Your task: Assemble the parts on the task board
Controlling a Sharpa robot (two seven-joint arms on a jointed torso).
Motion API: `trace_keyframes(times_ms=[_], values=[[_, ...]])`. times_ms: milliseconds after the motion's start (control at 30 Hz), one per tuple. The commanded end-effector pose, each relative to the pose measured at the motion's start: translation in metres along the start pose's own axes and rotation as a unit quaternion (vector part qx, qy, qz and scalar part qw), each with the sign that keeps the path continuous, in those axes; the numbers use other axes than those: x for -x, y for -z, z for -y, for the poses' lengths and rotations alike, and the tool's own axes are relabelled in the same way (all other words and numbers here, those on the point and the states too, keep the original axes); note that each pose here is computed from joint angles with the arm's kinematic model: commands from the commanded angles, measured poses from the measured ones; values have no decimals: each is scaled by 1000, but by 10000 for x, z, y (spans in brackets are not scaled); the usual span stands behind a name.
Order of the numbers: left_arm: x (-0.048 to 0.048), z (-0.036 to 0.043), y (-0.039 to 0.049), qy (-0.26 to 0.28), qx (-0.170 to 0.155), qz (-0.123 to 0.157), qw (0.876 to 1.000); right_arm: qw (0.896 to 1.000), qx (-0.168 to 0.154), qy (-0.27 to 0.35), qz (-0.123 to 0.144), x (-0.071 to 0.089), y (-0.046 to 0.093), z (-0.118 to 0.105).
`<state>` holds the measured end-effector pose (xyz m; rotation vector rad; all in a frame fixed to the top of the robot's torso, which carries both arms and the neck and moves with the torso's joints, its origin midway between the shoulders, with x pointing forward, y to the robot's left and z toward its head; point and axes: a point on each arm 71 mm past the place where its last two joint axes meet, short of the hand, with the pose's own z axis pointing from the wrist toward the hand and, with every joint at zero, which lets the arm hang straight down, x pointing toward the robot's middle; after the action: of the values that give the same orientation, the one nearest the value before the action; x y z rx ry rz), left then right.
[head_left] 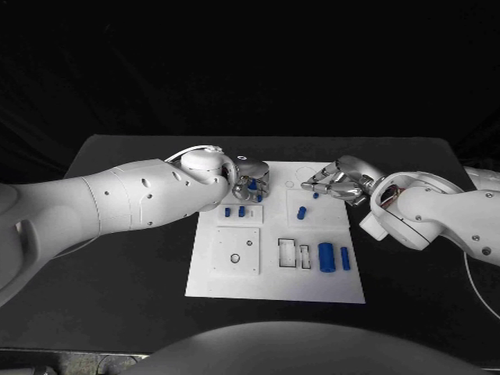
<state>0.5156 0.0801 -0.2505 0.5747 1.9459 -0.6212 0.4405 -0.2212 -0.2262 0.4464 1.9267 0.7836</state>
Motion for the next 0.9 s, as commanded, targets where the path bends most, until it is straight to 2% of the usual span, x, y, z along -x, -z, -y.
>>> trace_keyframes(times_ms=[33,900], values=[[-56,19,-11,-3,-2,-15,1000,1000,0,3,-9,-17,1,-1],[-81,-13,-25,-14,5,-38,999,1000,1,2,-11,-25,5,-8]])
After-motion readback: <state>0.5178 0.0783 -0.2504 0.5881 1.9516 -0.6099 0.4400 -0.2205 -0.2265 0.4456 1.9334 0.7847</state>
